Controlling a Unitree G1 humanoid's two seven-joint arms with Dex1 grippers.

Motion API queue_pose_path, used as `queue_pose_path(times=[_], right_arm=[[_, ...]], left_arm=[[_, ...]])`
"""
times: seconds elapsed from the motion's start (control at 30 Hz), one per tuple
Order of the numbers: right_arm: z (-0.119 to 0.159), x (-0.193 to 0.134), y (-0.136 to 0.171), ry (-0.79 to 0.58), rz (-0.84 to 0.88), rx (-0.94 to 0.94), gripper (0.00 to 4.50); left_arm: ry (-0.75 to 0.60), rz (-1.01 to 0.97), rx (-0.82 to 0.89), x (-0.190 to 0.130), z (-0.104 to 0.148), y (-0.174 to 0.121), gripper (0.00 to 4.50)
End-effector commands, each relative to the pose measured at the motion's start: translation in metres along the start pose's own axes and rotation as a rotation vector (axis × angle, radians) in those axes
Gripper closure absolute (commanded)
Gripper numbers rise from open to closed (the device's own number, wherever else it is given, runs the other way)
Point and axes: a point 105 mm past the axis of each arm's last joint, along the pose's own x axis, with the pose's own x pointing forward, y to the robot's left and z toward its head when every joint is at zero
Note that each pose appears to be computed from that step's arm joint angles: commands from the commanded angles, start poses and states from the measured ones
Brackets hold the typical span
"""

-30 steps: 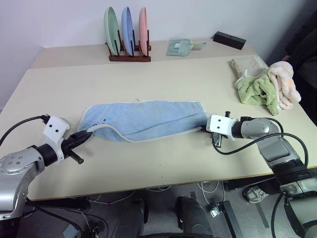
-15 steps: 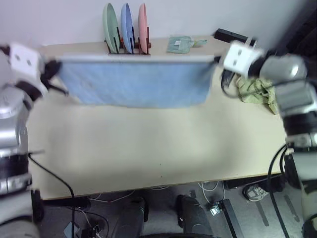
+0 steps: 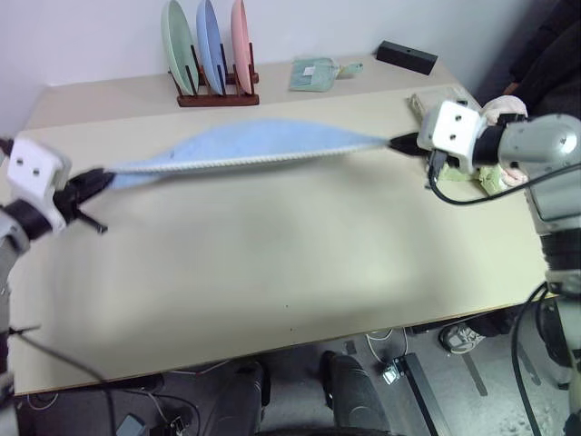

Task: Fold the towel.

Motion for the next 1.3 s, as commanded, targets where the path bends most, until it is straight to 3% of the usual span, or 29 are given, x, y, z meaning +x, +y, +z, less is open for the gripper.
queue_pose_path(times=[0.03, 0.23, 0.43, 0.7, 1.13, 1.2, 1.23, 1.3], right_arm=[[0.008, -0.028, 0.014, 0.012, 0.091, 0.062, 4.48], [-0.002, -0.027, 0.026, 0.064, 0.144, 0.113, 4.48], [-0.028, 0.018, 0.02, 0.093, 0.079, 0.109, 4.48], [-0.055, 0.059, 0.013, 0.099, 0.024, 0.135, 4.48], [-0.068, 0.072, 0.006, 0.084, -0.017, 0.139, 4.48], [-0.07, 0.071, 0.005, 0.091, -0.028, 0.151, 4.5], [-0.071, 0.071, 0.004, 0.092, -0.032, 0.156, 4.23], [-0.07, 0.069, 0.002, 0.09, -0.051, 0.153, 3.58]], left_arm=[[0.078, -0.068, -0.027, -0.03, -0.001, -0.016, 4.5], [0.168, -0.08, -0.067, -0.042, -0.014, -0.025, 4.5], [0.127, -0.039, -0.082, -0.005, -0.025, -0.011, 4.5], [0.168, -0.047, -0.08, 0.037, -0.045, 0.006, 4.5], [0.125, 0.05, -0.083, 0.068, -0.052, 0.022, 4.5], [0.11, 0.066, -0.093, 0.07, -0.051, 0.023, 3.89], [0.106, 0.074, -0.1, 0.07, -0.05, 0.023, 3.62], [0.08, 0.114, -0.117, 0.071, -0.047, 0.028, 2.65]])
